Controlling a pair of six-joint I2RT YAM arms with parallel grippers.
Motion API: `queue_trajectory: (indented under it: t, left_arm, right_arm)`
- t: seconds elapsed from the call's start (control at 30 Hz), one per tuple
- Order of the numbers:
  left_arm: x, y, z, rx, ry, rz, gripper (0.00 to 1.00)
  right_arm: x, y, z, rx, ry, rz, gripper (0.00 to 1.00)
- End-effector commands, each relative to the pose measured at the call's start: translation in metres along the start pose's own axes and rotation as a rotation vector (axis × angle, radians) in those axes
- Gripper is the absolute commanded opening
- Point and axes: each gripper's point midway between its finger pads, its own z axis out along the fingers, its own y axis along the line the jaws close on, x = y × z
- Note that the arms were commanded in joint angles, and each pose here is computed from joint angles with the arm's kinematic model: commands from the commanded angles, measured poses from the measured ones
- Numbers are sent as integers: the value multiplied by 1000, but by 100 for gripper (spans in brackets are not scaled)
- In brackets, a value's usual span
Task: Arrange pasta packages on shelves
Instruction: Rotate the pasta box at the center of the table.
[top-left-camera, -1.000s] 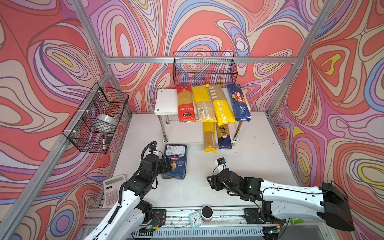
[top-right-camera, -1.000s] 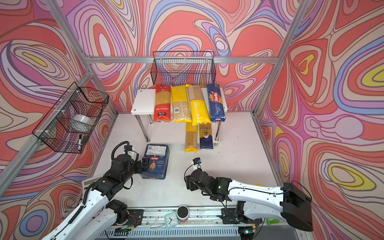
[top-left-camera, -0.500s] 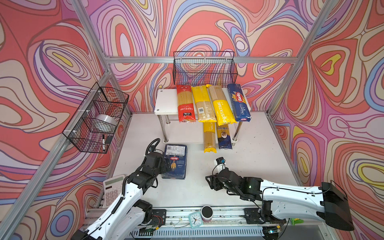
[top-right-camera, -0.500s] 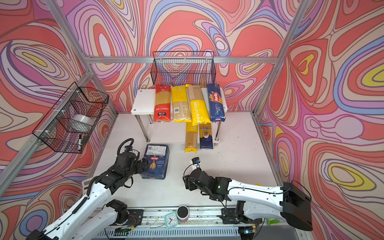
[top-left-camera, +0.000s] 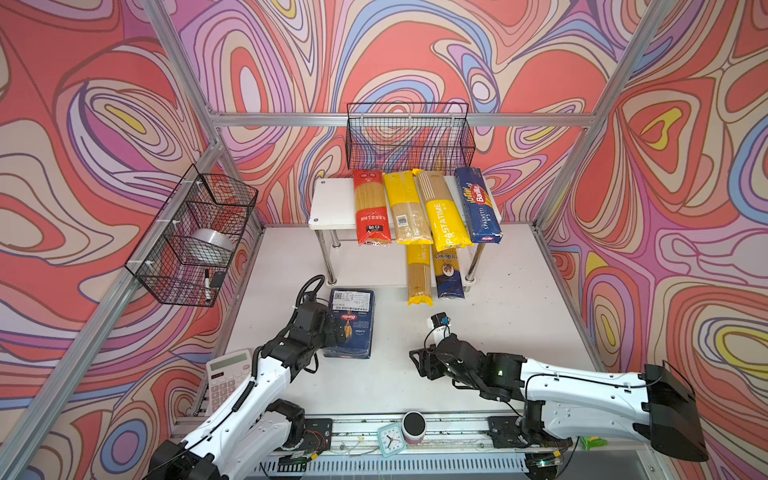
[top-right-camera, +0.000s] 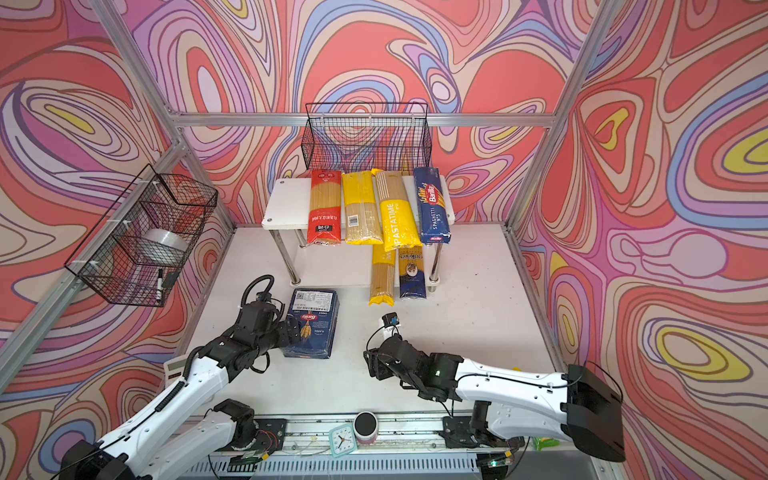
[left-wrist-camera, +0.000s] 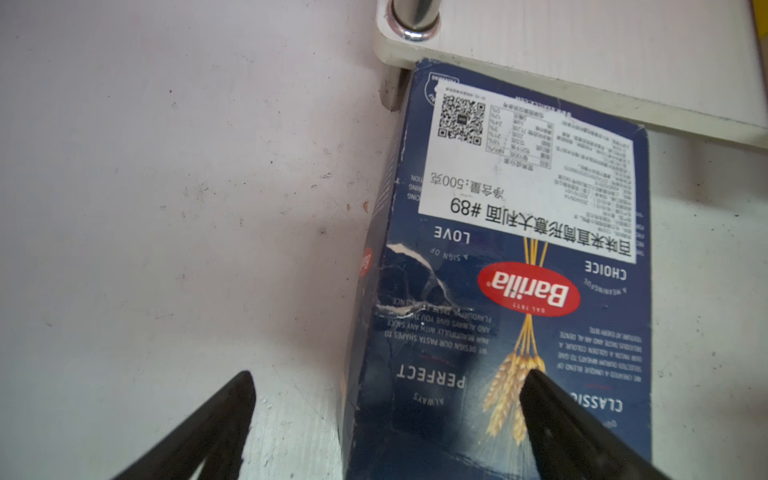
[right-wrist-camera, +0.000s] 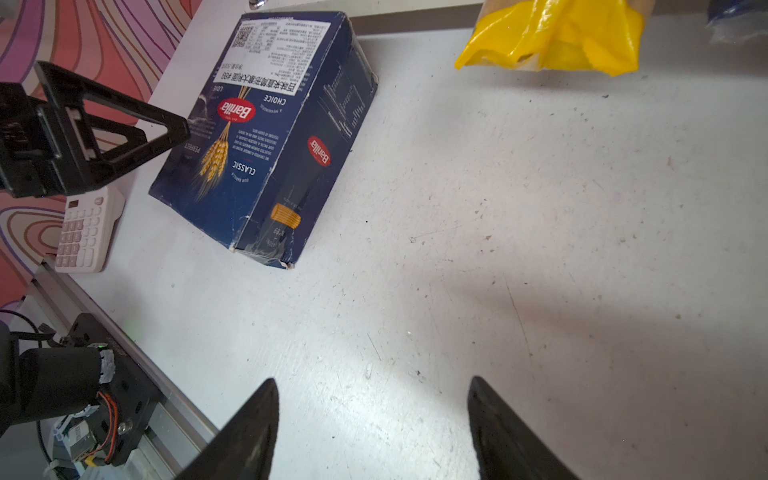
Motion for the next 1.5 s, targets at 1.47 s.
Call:
queue_trajectory:
  t: [1.47]
  left_arm:
    - [-46,-92,65,277,91,169,100]
  right_arm:
    - [-3,-17,-31,-1,-59,40,75]
